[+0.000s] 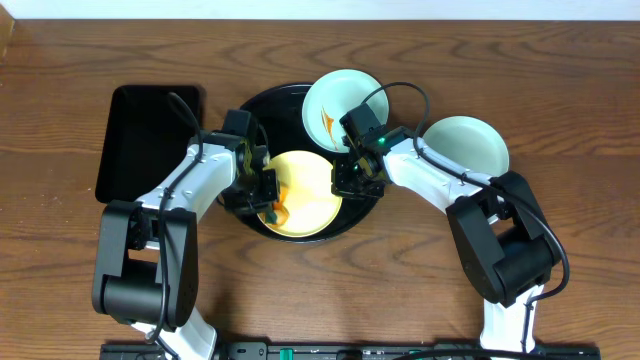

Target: Clean dirty plates on tray and stack at the side

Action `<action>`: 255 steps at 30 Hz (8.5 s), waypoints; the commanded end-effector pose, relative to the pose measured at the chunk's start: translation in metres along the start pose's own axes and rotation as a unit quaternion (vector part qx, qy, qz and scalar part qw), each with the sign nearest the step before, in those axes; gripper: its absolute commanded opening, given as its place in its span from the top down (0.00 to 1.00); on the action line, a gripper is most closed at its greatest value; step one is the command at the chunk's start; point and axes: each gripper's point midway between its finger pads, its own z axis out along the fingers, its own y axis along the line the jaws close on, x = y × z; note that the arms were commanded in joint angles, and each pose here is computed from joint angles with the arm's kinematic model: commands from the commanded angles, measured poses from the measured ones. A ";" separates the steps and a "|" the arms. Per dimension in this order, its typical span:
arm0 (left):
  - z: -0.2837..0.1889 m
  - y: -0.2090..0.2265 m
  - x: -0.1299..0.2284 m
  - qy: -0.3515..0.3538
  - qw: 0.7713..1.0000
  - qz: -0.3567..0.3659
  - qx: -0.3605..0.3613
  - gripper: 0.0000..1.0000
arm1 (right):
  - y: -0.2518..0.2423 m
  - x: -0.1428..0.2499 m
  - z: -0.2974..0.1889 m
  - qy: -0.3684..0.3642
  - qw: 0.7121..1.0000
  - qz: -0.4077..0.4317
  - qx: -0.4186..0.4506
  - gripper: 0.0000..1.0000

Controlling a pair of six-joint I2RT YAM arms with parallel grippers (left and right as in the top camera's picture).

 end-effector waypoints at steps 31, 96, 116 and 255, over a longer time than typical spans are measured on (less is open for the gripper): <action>0.002 -0.044 -0.006 0.008 0.991 -0.037 0.131 0.92 | -0.018 0.004 0.019 0.008 0.999 0.005 0.037 0.99; -0.124 0.060 -0.107 -0.168 0.957 -0.147 0.186 0.92 | 0.050 -0.069 -0.158 -0.377 0.897 -0.173 0.155 0.99; -0.124 0.060 -0.107 -0.168 0.957 -0.147 0.186 0.92 | 0.061 -0.057 -0.205 -0.461 0.821 -0.210 0.264 0.99; -0.124 0.064 -0.109 -0.174 0.958 -0.147 0.175 0.93 | -0.021 -0.153 -0.230 -0.295 0.950 -0.095 0.043 0.12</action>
